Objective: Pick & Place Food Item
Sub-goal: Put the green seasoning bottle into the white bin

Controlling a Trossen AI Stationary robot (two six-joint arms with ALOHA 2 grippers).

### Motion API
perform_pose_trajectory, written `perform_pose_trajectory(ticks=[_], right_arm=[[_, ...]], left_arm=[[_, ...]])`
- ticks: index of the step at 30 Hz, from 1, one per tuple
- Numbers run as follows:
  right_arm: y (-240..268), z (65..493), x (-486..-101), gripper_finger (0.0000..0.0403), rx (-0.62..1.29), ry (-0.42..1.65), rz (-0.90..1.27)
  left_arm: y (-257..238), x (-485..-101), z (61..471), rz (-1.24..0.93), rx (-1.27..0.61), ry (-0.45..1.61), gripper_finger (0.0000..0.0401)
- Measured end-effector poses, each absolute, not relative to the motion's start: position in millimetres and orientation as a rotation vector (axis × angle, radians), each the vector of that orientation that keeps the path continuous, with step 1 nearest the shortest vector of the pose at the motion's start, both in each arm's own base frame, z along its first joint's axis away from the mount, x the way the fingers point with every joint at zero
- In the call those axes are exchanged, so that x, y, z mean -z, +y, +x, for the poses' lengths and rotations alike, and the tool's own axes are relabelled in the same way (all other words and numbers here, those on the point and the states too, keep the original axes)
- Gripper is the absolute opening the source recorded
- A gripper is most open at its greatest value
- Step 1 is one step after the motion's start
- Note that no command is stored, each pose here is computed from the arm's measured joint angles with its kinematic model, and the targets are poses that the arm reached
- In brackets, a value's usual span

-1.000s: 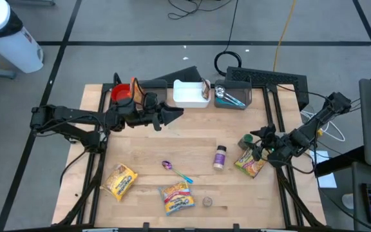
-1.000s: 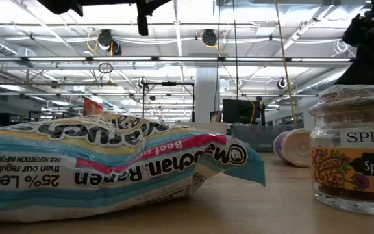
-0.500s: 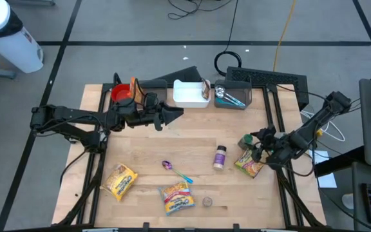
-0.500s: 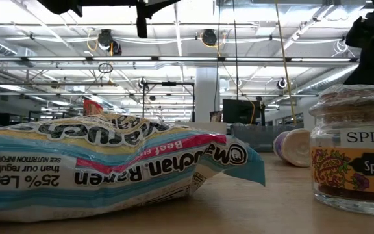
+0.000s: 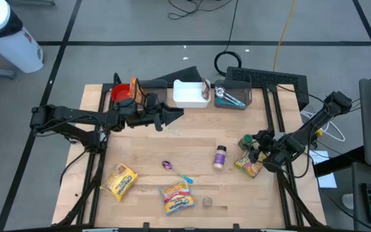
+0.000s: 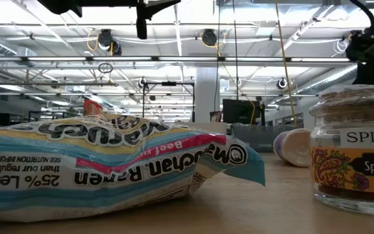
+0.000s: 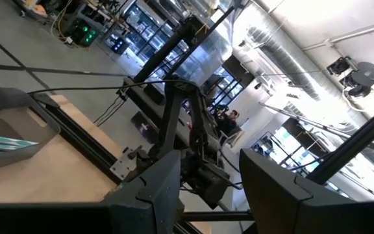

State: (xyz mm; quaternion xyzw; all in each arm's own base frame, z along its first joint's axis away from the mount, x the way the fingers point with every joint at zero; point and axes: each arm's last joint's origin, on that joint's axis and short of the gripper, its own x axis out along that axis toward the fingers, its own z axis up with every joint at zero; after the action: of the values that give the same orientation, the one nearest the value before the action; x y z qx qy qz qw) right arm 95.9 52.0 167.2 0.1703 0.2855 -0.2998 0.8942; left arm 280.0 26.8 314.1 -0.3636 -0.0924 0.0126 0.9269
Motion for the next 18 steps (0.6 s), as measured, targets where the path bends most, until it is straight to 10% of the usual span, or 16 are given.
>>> perform_pose_trajectory(ticks=[18], right_arm=[[52.2, 96.4, -160.6, 0.0225, 0.610, 0.581, 0.349]], left_arm=[[26.6, -311.4, 280.4, -0.754, -0.031, -0.161, 0.0168]])
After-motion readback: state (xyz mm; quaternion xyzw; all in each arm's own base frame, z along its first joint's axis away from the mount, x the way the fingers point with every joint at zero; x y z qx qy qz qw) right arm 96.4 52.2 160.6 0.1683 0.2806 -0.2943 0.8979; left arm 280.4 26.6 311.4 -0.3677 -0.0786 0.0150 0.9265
